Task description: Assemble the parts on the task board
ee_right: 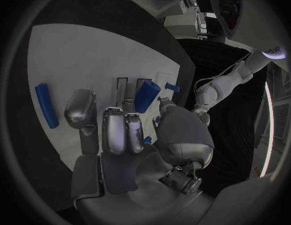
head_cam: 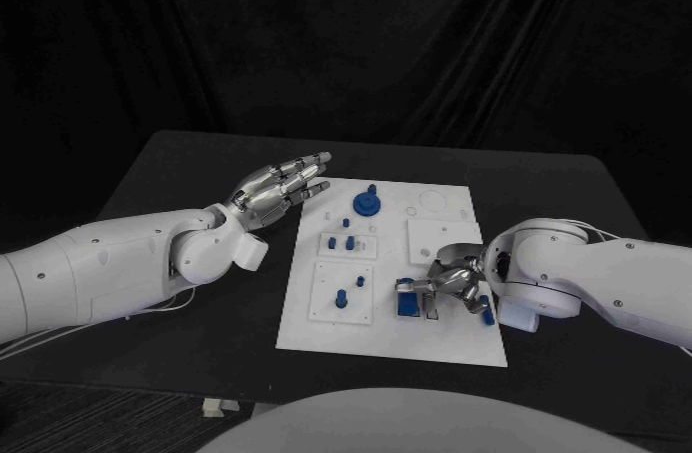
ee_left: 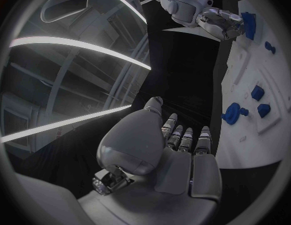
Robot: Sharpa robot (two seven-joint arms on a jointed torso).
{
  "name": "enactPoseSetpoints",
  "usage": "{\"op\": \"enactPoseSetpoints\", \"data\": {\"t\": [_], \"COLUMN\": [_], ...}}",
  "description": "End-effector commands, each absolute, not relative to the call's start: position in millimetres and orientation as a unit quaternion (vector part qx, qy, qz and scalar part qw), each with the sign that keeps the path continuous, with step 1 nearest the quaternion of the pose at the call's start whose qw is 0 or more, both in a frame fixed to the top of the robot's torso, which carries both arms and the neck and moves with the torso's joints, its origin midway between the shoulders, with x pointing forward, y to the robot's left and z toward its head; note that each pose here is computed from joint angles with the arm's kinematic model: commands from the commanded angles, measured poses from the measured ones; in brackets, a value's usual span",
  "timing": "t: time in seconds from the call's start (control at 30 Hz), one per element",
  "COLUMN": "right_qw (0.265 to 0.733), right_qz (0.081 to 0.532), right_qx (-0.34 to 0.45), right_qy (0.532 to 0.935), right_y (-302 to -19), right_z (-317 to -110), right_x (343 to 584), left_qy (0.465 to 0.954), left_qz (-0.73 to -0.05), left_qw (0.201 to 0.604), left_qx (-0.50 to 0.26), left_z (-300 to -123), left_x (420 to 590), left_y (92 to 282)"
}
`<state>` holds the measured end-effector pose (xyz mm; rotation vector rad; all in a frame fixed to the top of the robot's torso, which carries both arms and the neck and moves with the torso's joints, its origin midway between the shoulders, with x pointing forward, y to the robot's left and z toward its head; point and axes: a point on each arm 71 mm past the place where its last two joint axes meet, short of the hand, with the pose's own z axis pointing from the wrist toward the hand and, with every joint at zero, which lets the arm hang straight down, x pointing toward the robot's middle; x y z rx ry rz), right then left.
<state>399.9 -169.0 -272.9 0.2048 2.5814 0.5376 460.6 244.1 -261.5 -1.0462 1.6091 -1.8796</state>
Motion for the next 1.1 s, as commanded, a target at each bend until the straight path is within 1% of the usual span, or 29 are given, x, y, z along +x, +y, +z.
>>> {"op": "enactPoseSetpoints", "data": {"t": [0.03, 0.33, 0.5, 0.67, 0.83, 1.1], "right_qw": [0.255, 0.277, 0.293, 0.299, 0.286, 0.257], "right_qz": [0.196, 0.224, 0.254, 0.270, 0.268, 0.248], "right_qx": [0.088, 0.102, 0.101, 0.097, 0.085, 0.071], "right_qy": [0.943, 0.929, 0.916, 0.910, 0.916, 0.931], "right_y": [-171.1, -175.7, -177.0, -178.4, -179.0, -180.2], "right_z": [-273.5, -266.7, -255.4, -247.6, -247.5, -259.2], "right_x": [399.5, 398.1, 396.4, 394.1, 391.9, 387.7], "left_qy": [0.581, 0.582, 0.583, 0.583, 0.584, 0.584], "left_qz": [-0.687, -0.686, -0.685, -0.685, -0.685, -0.685], "left_qw": [0.219, 0.217, 0.217, 0.217, 0.216, 0.214], "left_qx": [-0.378, -0.378, -0.379, -0.379, -0.379, -0.378], "left_z": [-261.4, -261.8, -261.8, -262.0, -262.1, -262.3], "left_x": [459.6, 459.3, 459.2, 459.2, 459.2, 459.2], "left_y": [243.1, 243.6, 244.1, 244.6, 244.4, 243.7]}}
